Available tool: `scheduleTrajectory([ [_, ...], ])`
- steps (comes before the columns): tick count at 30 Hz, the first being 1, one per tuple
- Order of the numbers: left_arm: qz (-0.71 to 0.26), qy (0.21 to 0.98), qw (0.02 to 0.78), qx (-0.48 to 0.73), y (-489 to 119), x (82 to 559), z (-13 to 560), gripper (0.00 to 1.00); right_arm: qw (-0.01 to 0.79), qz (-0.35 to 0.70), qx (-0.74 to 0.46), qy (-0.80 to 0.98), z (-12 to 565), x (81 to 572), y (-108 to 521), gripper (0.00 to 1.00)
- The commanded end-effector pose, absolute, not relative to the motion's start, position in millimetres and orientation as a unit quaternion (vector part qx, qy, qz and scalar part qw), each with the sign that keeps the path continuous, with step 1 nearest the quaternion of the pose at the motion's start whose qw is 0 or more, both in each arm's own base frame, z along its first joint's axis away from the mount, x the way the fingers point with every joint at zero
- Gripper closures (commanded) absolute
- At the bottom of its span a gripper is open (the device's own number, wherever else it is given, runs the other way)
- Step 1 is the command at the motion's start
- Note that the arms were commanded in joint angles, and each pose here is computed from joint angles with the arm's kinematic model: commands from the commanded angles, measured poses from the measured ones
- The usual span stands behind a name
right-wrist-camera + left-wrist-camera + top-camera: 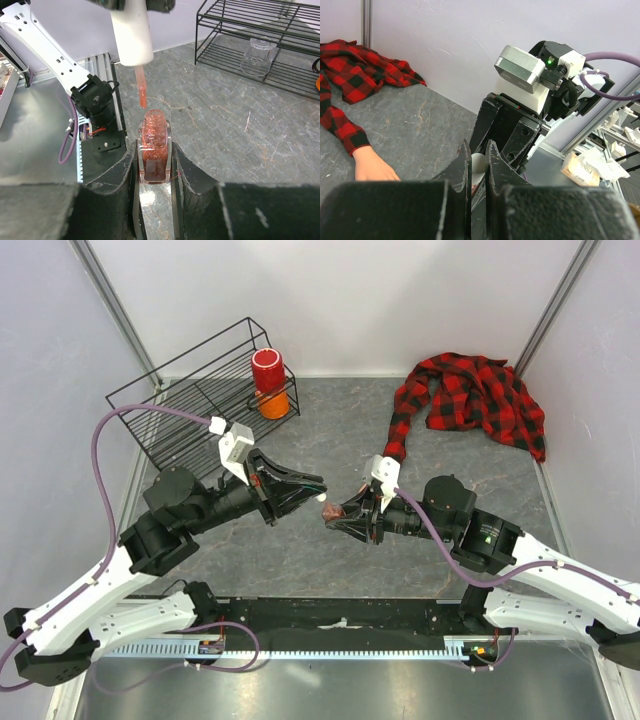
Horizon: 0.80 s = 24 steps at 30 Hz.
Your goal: Paint the nails
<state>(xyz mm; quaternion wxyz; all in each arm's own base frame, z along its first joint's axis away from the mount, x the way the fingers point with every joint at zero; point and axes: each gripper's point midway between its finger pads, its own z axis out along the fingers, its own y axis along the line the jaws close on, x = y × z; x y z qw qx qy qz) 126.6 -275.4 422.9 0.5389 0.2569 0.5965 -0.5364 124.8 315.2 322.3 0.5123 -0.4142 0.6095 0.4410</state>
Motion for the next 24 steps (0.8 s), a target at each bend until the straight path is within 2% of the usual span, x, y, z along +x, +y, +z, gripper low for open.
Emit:
scheduleTrajectory([
  [1, -0.551, 0.582, 0.546, 0.246, -272.7, 124.5, 440.0, 0.98, 0.540, 0.462, -0.401, 0.578, 352.8, 123.2, 316.3, 1.00],
  [24, -0.541, 0.593, 0.545, 0.242, -278.1, 132.5, 429.2, 0.98, 0.541, 0.464, -0.404, 0.573, 352.0, 120.4, 314.0, 1.00],
])
